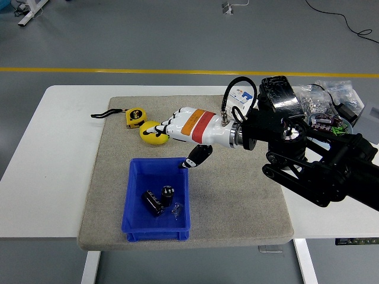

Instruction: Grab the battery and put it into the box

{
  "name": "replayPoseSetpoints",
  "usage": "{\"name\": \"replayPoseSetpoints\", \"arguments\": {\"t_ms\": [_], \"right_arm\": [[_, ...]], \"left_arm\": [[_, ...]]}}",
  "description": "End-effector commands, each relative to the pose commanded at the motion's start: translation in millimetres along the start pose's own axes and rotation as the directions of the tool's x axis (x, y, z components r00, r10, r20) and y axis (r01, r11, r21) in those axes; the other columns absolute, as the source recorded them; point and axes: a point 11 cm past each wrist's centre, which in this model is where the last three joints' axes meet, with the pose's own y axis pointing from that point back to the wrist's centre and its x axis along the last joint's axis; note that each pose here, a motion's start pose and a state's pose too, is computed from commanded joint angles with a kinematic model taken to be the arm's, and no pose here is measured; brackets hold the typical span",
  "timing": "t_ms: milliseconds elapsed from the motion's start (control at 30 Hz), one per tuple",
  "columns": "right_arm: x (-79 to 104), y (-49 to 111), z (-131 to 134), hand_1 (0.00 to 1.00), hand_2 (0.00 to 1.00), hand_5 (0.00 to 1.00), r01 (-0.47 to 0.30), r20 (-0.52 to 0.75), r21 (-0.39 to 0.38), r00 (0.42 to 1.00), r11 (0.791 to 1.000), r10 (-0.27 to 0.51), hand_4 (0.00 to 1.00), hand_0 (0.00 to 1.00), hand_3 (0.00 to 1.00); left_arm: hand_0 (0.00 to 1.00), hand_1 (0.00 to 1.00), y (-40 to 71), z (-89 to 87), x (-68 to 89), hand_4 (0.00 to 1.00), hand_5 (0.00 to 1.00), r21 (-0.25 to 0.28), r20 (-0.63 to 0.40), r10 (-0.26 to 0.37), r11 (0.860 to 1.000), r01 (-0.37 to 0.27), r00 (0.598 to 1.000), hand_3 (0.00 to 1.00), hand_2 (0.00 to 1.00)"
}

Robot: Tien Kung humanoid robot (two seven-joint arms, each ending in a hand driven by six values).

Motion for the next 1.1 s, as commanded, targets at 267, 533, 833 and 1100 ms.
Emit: {"name": "replayPoseSetpoints", "arguments": {"t_ms": [267, 533, 833, 1100], "right_arm": [[86.8, 39.5, 61.8, 0.619, 0.745, 0.259, -0.227, -0.048, -0.16, 0.974, 0.961, 0.222, 0.949, 0.652, 0.927], [133.7, 91.4, 100.7, 0.609, 0.715, 0.263, -0.467, 0.058, -0.3, 0.861, 0.832, 0.505, 0.951, 0.65, 0.938], [123.9, 173.7, 149.0, 0.613, 0.706, 0.455, -0.513, 0.262, -0.555, 0.639, 0.655, 0.723, 0.956, 0.643, 0.944], [85.3, 230.5, 172.6, 0.616, 0.721, 0.558, -0.422, 0.412, -0.72, 0.379, 0.551, 0.828, 0.991, 0.643, 0.937]], "left_arm": [[0.647, 0.586, 0.2, 2.2, -0.5, 0.735, 0.574, -0.004, -0.008, -0.001, 1.0, 0.001, 1.0, 0.629, 0.681], [0.647, 0.59, 1.4, 4.1, -4.8, 0.735, 0.575, 0.001, -0.007, -0.006, 1.0, 0.006, 1.0, 0.629, 0.682], [0.651, 0.591, 2.5, 7.7, -9.5, 0.732, 0.577, -0.01, -0.013, -0.023, 1.0, 0.022, 1.0, 0.629, 0.684], [0.651, 0.592, 2.7, 5.6, -11.0, 0.73, 0.575, -0.007, 0.005, -0.027, 1.0, 0.027, 1.0, 0.626, 0.684]]}}
